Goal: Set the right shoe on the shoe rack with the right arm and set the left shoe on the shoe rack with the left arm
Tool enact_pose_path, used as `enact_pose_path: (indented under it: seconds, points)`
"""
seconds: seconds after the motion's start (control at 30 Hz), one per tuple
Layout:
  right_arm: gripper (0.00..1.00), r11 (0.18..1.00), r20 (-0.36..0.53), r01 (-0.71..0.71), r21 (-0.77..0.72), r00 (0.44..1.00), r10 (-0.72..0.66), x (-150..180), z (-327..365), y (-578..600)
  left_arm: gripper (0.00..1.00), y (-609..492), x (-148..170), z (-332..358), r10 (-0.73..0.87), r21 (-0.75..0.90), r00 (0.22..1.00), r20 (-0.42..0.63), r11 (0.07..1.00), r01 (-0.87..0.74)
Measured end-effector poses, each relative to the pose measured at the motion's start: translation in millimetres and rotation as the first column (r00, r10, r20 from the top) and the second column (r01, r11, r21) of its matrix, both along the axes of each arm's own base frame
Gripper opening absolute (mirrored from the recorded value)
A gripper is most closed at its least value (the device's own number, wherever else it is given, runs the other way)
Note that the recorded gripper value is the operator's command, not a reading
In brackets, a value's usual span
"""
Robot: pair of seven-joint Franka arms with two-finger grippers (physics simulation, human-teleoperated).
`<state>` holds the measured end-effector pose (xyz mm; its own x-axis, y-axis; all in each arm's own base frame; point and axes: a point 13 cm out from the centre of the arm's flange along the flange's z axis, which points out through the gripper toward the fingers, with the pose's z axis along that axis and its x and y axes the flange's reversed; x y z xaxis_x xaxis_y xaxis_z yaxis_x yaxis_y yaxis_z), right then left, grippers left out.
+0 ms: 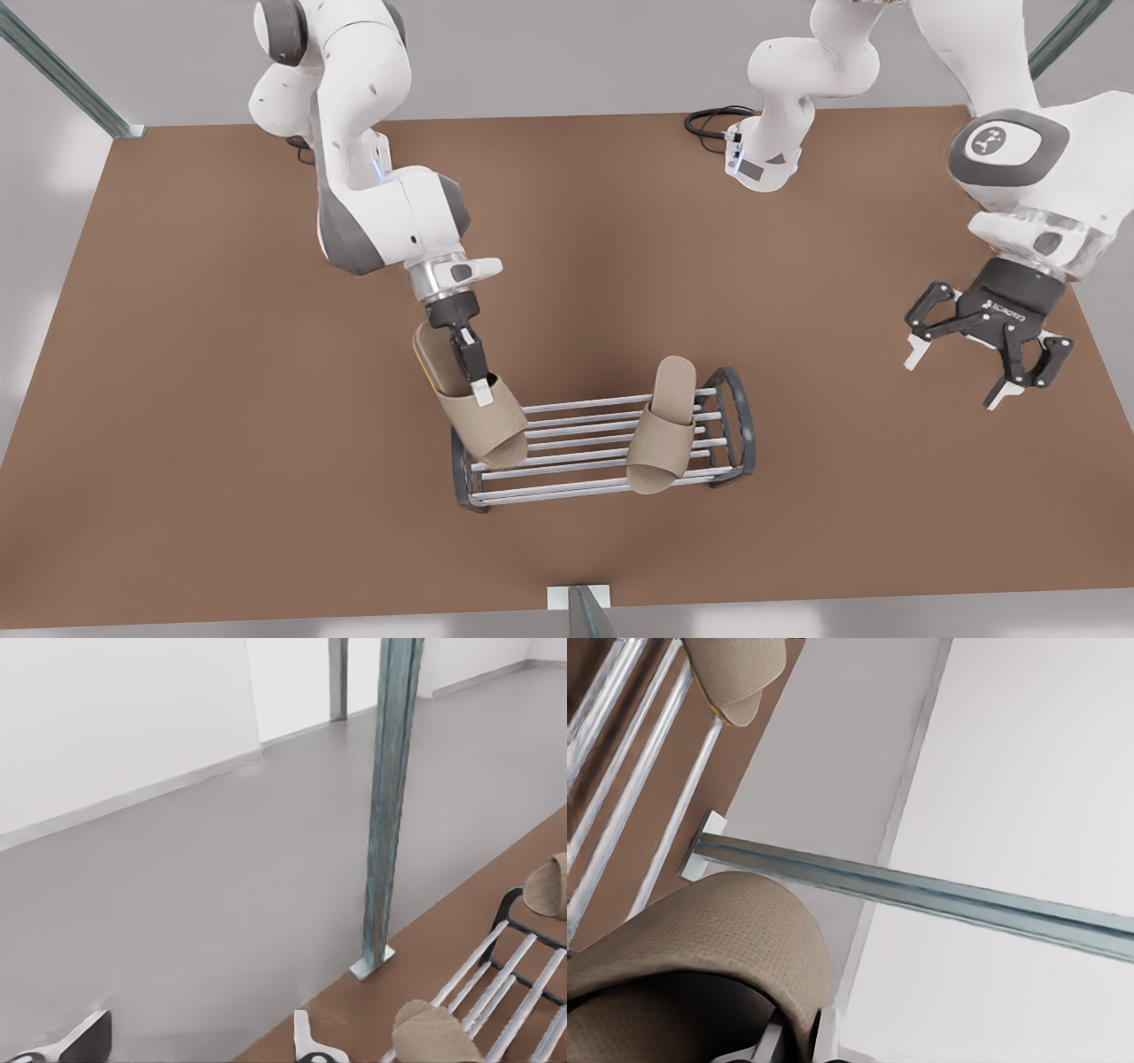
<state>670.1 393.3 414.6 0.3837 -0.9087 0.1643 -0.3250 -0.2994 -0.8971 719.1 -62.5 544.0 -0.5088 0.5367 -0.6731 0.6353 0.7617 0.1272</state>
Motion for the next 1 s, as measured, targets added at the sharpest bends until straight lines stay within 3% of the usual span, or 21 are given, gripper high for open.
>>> enact_pose_path:
  seconds: [0.07, 0.13, 0.27, 0.43, 0.6, 0.63, 0.67, 1.0]
  points:
    - [0.21, 1.0, -0.029, 0.008, 0.021, 1.0, -0.007, -5, -2, 3, 1.0, 4, -40, -93, -0.008, 0.145, 0.94, -0.341, 0.988, 0.06]
    - [0.21, 0.998, -0.064, 0.013, 0.059, 0.998, -0.009, -11, -6, 11, 1.0, -19, -82, -142, 0.038, 0.221, 0.834, -0.551, 0.97, 0.102]
    - [0.21, 0.986, -0.145, 0.045, 0.16, 0.989, -0.021, -18, -35, 38, 1.0, -1, -132, -173, 0.243, 0.334, 0.648, -0.722, 0.942, 0.019]
    - [0.21, 0.961, -0.141, 0.106, 0.254, 0.987, -0.071, 16, -50, 53, 1.0, 12, -163, -173, 0.428, 0.431, 0.493, -0.757, 0.895, -0.117]
    - [0.21, 0.929, -0.164, 0.116, 0.352, 0.985, -0.061, 22, -67, 85, 1.0, 15, -177, -169, 0.544, 0.496, 0.387, -0.744, 0.839, -0.226]
    - [0.41, 0.922, -0.178, 0.116, 0.371, 0.983, -0.052, 18, -74, 96, 1.0, 16, -179, -169, 0.562, 0.506, 0.369, -0.74, 0.827, -0.244]
    - [1.0, 0.914, -0.194, 0.118, 0.388, 0.98, -0.044, 15, -83, 104, 1.0, 16, -180, -169, 0.578, 0.516, 0.351, -0.736, 0.816, -0.261]
    - [1.0, 0.915, -0.234, 0.155, 0.372, 0.97, -0.069, 18, -143, 106, 1.0, 18, -185, -169, 0.685, 0.579, 0.23, -0.692, 0.716, -0.391]
